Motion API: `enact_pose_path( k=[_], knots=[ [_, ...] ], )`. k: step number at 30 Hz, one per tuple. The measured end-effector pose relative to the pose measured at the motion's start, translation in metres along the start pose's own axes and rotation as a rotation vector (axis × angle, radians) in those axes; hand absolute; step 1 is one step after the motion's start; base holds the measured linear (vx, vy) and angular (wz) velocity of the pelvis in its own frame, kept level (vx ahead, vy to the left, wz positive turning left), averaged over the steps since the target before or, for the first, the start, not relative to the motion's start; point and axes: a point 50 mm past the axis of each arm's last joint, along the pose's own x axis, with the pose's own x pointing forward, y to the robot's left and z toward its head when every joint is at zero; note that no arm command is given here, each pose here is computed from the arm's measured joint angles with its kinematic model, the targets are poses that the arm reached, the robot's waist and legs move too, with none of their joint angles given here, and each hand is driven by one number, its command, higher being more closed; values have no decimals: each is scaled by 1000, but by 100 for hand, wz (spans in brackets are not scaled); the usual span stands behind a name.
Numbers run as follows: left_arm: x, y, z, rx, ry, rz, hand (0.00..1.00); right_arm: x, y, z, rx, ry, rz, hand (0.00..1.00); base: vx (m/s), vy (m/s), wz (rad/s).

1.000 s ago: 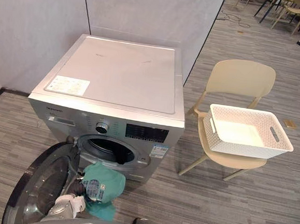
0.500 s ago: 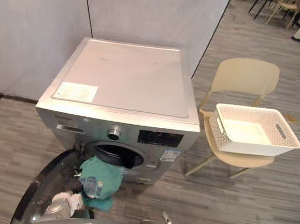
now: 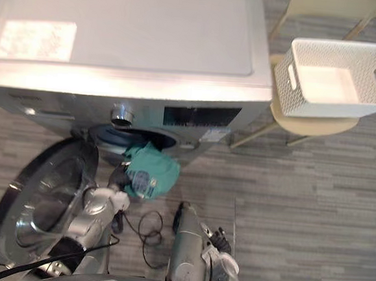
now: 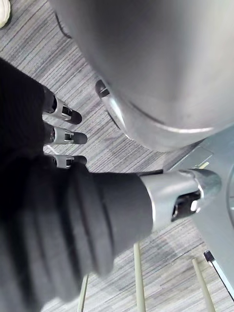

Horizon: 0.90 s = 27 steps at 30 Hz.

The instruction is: Pick up the laundry basket with both hands and put the clothes into the washing machine.

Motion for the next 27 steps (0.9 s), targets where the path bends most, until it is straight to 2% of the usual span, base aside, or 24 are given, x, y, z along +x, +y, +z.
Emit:
enact_pose_path(
  k=[2, 5, 10, 14, 19, 27],
  knots=[
    [14, -11, 24, 4, -71, -19, 100, 4, 14, 16, 32, -60, 46, 0, -147, -61, 1],
    [28, -12, 64, -11, -187, 21, 100, 5, 34, 41, 87, -169, 102, 0, -142, -57, -14],
    [37, 5, 128, -62, -387, 139, 100, 3, 51, 64, 143, -273, 158, 0, -91, -79, -21],
    [31, 22, 178, -115, -560, 227, 100, 0, 55, 69, 208, -314, 171, 0, -99, -74, -18],
    [24, 28, 231, -152, -711, 276, 100, -1, 54, 66, 223, -310, 163, 0, -63, -34, -10],
    [-7, 9, 345, -201, -1015, 243, 100, -4, 54, 65, 261, -313, 172, 0, -10, -1, -10]
  ],
)
